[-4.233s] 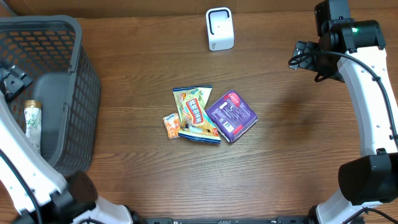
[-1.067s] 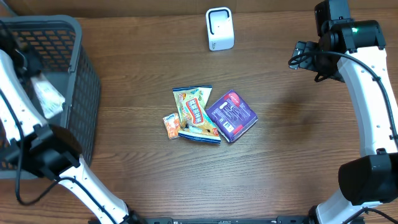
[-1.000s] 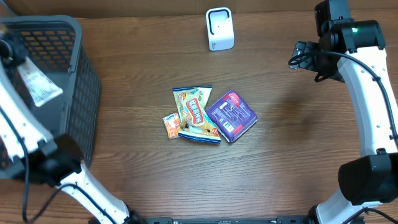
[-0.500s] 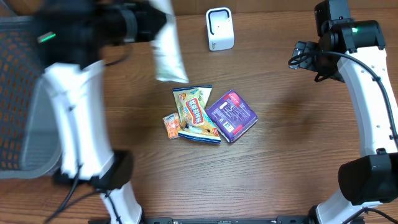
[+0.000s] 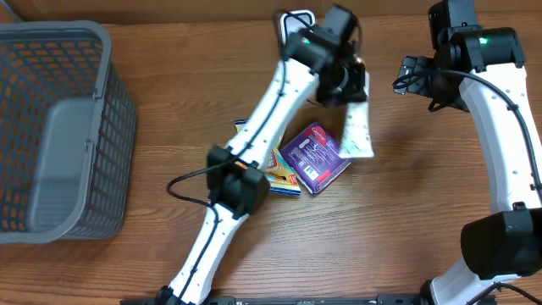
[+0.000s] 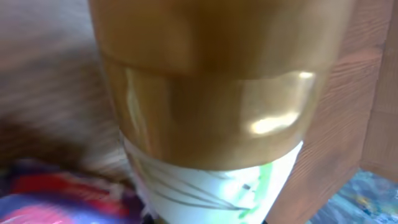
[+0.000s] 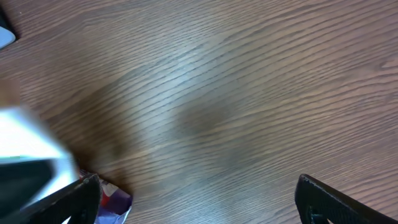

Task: Scan the item barcode
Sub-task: 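Lift the white-gold tube out and set it right of the purple bag, then retract the left gripper back over the basket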

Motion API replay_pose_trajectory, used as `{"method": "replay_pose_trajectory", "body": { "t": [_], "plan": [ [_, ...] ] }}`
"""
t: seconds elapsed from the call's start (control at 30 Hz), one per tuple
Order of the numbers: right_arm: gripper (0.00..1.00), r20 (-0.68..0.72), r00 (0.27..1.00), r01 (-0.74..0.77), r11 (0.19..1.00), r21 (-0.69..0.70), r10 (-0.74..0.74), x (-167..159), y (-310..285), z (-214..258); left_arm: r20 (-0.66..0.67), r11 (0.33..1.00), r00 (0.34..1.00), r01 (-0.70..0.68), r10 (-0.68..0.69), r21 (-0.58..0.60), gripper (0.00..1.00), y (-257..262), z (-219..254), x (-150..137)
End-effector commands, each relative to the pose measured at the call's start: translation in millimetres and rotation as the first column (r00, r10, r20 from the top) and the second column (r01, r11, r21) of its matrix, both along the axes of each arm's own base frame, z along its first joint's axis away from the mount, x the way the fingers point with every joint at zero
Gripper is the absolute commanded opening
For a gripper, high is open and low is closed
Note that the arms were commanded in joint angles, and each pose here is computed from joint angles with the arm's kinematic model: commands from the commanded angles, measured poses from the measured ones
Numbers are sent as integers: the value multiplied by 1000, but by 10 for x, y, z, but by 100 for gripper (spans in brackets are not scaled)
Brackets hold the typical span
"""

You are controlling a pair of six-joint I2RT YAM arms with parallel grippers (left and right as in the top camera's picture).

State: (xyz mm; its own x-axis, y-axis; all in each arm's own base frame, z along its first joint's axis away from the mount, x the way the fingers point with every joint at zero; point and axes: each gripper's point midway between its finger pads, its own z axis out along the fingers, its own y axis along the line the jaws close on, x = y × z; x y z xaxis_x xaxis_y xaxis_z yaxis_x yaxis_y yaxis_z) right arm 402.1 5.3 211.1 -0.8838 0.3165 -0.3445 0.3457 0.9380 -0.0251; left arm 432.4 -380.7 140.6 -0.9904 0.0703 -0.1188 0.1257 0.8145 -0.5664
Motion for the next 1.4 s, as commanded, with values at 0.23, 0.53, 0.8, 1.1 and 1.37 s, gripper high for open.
{"method": "replay_pose_trajectory", "body": {
  "t": [0.23, 0.53, 0.8, 1.1, 1.37],
  "plan": [
    [100, 16, 1000, 9, 1000, -6, -9, 20, -22, 41, -112, 994, 991, -68, 78, 85, 16, -222, -570, -151],
    [100, 16, 1000, 9, 1000, -6, -9, 20, -22, 41, -93, 999, 995, -47, 48, 13, 27, 112, -149, 13],
    [100, 16, 1000, 9, 1000, -6, -9, 20, -22, 41, 327, 978, 924, -207, 200, -13, 35, 1400, 1900, -48],
    [100, 16, 1000, 9, 1000, -6, -9, 20, -22, 41, 668, 959, 695, -261, 265, -108, 100, 2397, 3404, -836],
    [100, 16, 1000, 9, 1000, -6, -9, 20, -22, 41, 736, 654, 455, -756, 501, 21, 100, 4101, 3548, -1307]
  ]
}}
